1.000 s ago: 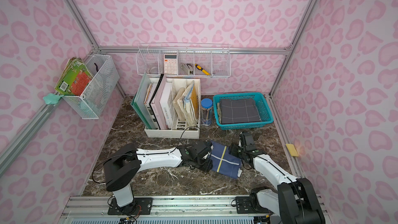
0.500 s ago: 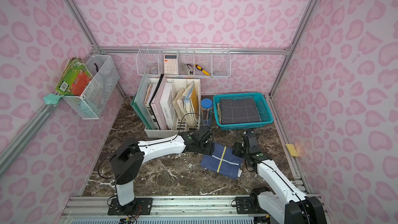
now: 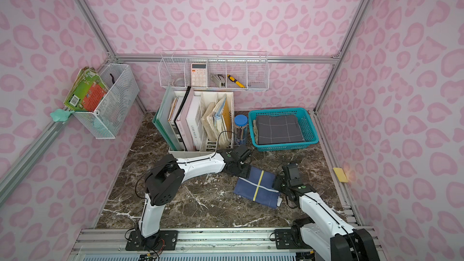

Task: Put the folded pillowcase in the basket
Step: Pick up the pillowcase at the center of the board.

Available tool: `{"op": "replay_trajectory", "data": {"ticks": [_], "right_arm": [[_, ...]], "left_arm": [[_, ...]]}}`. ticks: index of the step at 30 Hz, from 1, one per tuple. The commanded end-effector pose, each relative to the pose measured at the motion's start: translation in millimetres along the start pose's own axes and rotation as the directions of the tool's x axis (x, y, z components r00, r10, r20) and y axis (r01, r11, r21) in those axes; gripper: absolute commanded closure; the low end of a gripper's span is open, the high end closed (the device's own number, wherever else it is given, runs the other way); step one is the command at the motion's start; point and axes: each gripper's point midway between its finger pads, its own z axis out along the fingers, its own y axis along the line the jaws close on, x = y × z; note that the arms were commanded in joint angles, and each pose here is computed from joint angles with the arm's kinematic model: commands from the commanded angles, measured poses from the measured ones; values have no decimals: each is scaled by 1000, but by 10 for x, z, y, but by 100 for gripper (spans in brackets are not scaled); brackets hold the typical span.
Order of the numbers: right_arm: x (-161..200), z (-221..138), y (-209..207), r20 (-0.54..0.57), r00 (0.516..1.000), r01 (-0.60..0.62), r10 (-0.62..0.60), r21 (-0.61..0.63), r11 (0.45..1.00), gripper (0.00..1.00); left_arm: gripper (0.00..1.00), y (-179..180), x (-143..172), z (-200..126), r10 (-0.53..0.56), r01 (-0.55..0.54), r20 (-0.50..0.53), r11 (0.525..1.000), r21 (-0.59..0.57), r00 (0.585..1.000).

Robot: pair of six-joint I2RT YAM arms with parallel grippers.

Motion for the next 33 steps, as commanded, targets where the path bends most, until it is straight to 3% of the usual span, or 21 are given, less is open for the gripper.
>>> {"op": "replay_trajectory", "data": {"ticks": [1,6,9,12,17,24,33], "right_arm": [[24,43,56,-14,1000,-8,7,-32,999,42],[61,89,104,-45,999,0,-2,-51,999,55],[43,98,121,-46,999,5,-8,-54,999,68],[-39,65,163,-26,999,19,-20,-56,998,84],[-260,-76,245,46,998,42,-39,-61,997,98],[-659,-427,333,219,974,68,-54,-54,996,100],[-1353,-1133,512,461,882,115,-94,-17,993,100]], "left_arm": [[35,-26,54,54,4,-3,-38,1000,14,999],[55,-80,63,79,2,0,-50,999,40,999],[70,-132,54,38,0,3,-49,998,62,999],[82,-169,5,-70,0,2,-20,997,78,1000],[97,-238,-101,-297,7,-12,49,996,89,999],[100,-373,-303,-679,29,-46,174,995,94,984],[100,-569,-697,-1270,54,-100,354,989,113,934]]}}
